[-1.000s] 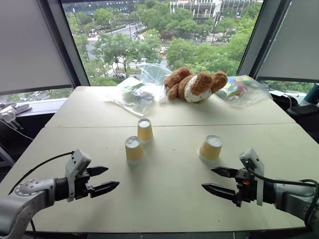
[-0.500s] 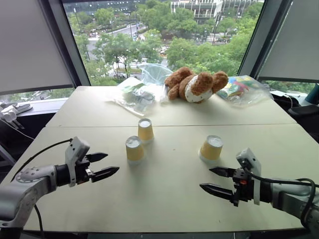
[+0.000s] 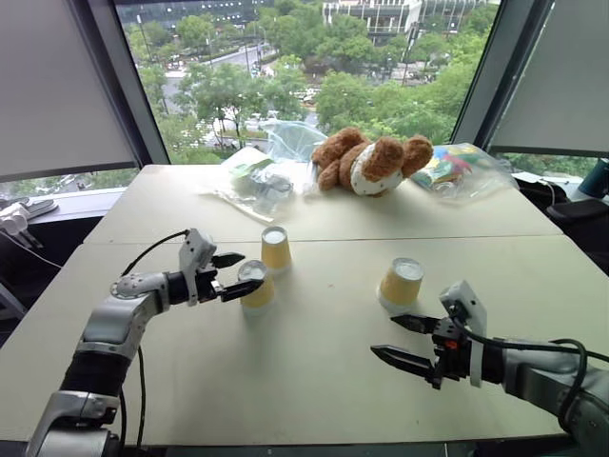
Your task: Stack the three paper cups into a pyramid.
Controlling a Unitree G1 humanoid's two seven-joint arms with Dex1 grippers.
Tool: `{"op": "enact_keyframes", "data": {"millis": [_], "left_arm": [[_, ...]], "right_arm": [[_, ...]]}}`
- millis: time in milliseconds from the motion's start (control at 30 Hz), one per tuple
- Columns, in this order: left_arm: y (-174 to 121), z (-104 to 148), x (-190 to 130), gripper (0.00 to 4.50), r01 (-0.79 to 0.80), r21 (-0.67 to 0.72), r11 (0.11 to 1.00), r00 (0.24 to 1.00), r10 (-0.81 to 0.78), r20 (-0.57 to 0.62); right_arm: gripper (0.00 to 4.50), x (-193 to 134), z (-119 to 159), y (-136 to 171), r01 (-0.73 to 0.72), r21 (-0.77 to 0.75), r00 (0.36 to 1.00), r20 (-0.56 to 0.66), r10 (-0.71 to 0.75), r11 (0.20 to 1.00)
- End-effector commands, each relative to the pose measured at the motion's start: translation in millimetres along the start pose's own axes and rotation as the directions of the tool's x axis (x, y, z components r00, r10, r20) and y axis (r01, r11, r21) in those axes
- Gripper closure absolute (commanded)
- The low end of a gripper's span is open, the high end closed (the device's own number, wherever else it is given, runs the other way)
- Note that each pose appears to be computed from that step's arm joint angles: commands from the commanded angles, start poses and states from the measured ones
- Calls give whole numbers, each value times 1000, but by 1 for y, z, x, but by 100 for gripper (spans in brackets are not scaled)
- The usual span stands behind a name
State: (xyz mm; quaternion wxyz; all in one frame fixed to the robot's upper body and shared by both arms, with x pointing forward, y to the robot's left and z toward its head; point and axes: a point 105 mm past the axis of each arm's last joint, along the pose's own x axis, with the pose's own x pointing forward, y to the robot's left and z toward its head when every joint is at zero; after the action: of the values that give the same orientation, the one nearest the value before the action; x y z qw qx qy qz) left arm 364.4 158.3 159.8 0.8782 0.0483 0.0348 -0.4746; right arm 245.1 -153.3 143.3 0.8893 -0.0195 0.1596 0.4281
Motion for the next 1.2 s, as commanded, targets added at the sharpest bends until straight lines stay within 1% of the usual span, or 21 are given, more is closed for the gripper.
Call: {"op": "enact_keyframes", "data": {"millis": [33, 133, 200, 233, 267, 467, 533, 567, 633, 700, 767, 867, 933, 1067, 1167, 1200], "left_arm": [[-1, 7, 5, 1, 34, 34, 999, 999, -34, 16], [-4, 2, 7, 76, 54, 31, 998, 999, -54, 6], [-4, 0, 7, 176, 59, 26, 998, 998, -59, 5], [-4, -1, 7, 210, 60, 28, 998, 998, -60, 3], [-5, -1, 7, 217, 60, 28, 998, 998, -61, 3], [-7, -3, 11, 217, 72, 30, 997, 997, -72, 0], [-8, 4, 12, 217, 74, 27, 997, 997, -75, 24], [-12, 11, 14, 217, 91, 23, 996, 995, -92, 47], [-25, 29, 23, 217, 141, 36, 989, 985, -144, 92], [-42, 37, 39, 217, 204, 60, 977, 973, -209, 100], [-52, 38, 49, 217, 245, 61, 968, 963, -250, 102], [-63, 38, 69, 217, 294, 34, 955, 946, -296, 132], [-67, 36, 81, 217, 317, 41, 948, 938, -319, 133], [-73, 31, 90, 217, 352, 37, 935, 927, -354, 124], [-75, 23, 90, 217, 376, 43, 926, 921, -379, 90], [-75, 20, 89, 115, 379, 47, 924, 921, -382, 75]], "right_arm": [[0, -2, 14, 7, 8, -42, 998, 57, -6, 999], [0, -3, 24, 5, 39, -52, 993, 114, -33, 998], [0, -5, 31, 5, 48, -41, 988, 152, -41, 998], [0, -6, 33, 5, 51, -37, 985, 164, -45, 998], [0, -7, 34, 5, 52, -35, 985, 167, -46, 998], [0, -7, 33, 6, 49, -28, 987, 158, -44, 998], [0, -10, 35, 5, 50, -18, 986, 163, -46, 999], [0, -11, 35, 4, 51, -16, 986, 162, -48, 999], [0, -16, 35, 2, 56, -11, 987, 152, -54, 998], [0, -24, 36, -3, 74, -7, 988, 138, -72, 997], [0, -28, 36, -6, 86, -6, 988, 130, -84, 996], [0, -28, 36, -6, 95, -9, 988, 125, -93, 995], [0, -27, 35, -4, 95, -9, 988, 124, -93, 995], [0, -26, 32, -1, 101, -6, 988, 121, -100, 995], [0, -26, 30, 0, 111, -3, 987, 120, -109, 994], [0, -26, 29, 0, 112, -2, 987, 120, -111, 994]]}}
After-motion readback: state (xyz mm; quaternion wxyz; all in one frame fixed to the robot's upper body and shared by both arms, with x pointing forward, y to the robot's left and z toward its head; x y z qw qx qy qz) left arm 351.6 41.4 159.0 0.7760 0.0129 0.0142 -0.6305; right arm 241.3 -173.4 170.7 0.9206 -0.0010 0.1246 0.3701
